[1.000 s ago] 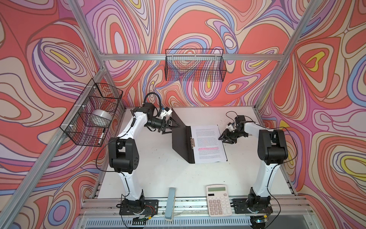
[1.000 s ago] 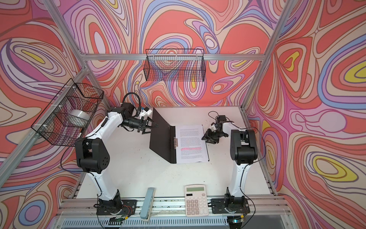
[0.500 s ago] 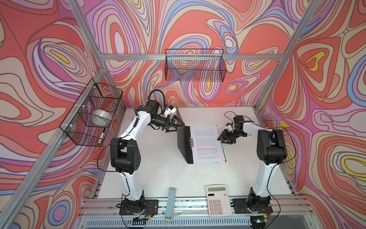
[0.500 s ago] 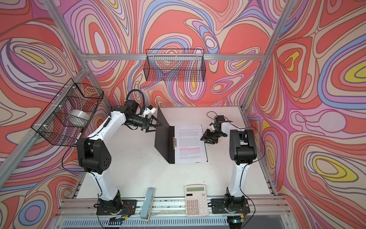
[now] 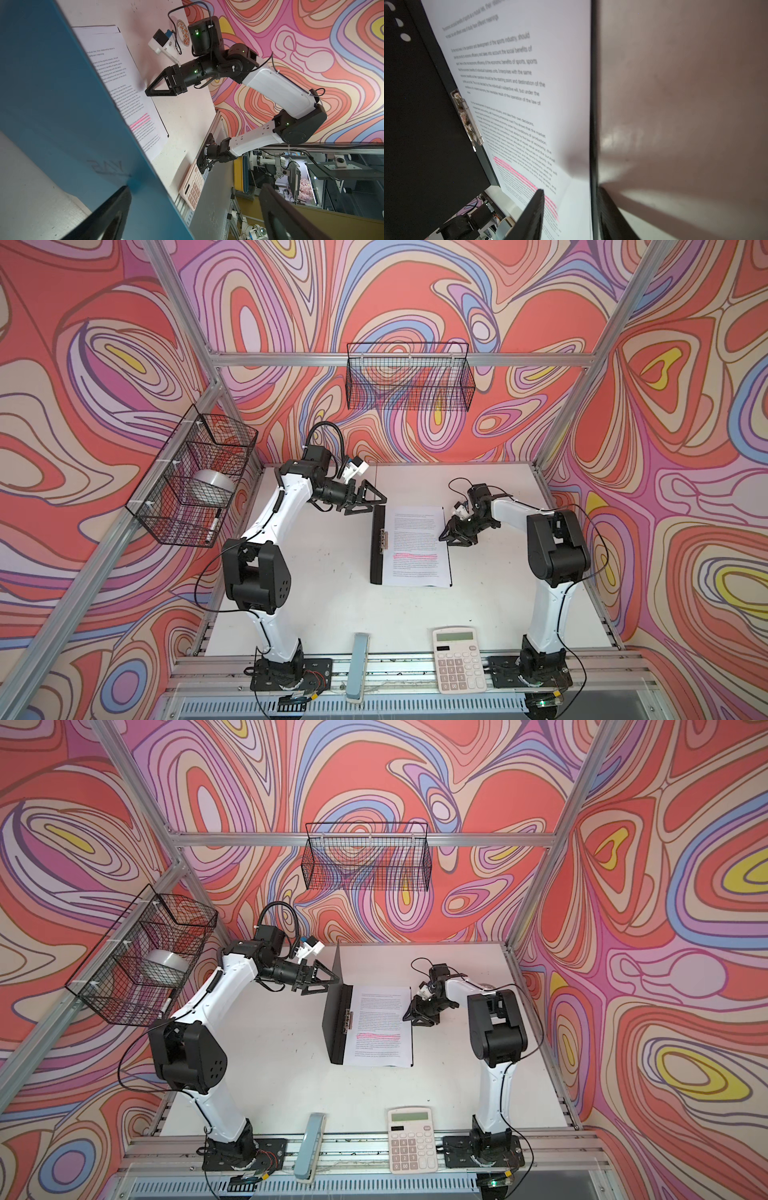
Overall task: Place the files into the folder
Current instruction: 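Swing the cover over onto the sheets with the left gripper while the right gripper approaches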
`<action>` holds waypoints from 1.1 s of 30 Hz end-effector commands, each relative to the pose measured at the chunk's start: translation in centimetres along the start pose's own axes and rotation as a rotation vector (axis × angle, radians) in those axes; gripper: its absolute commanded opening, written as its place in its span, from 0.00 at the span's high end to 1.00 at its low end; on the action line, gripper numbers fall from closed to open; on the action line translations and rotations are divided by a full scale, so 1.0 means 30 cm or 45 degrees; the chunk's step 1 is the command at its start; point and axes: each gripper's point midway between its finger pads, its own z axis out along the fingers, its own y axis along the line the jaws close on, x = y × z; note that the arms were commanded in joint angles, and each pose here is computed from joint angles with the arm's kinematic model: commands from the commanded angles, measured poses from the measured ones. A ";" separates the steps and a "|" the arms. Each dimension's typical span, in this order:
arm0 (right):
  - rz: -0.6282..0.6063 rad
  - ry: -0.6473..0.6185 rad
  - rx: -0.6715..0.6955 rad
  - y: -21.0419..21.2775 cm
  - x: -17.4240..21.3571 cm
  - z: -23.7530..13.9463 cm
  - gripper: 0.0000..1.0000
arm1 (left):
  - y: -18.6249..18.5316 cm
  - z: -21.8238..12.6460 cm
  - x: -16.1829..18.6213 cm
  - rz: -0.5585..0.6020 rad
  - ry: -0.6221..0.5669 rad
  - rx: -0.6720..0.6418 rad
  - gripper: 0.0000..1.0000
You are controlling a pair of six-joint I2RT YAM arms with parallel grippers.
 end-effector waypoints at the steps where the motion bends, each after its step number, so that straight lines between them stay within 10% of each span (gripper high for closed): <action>1: 0.082 0.072 0.094 -0.064 0.047 0.078 0.56 | -0.013 -0.010 0.030 0.018 0.011 -0.017 0.03; 22: -0.024 -0.267 0.281 0.054 -0.061 -0.224 0.54 | -0.056 0.002 0.044 0.055 0.037 0.061 0.02; 33: -0.060 -0.312 -0.276 0.377 -0.007 -0.359 0.52 | -0.064 0.061 0.046 0.080 0.081 0.082 0.02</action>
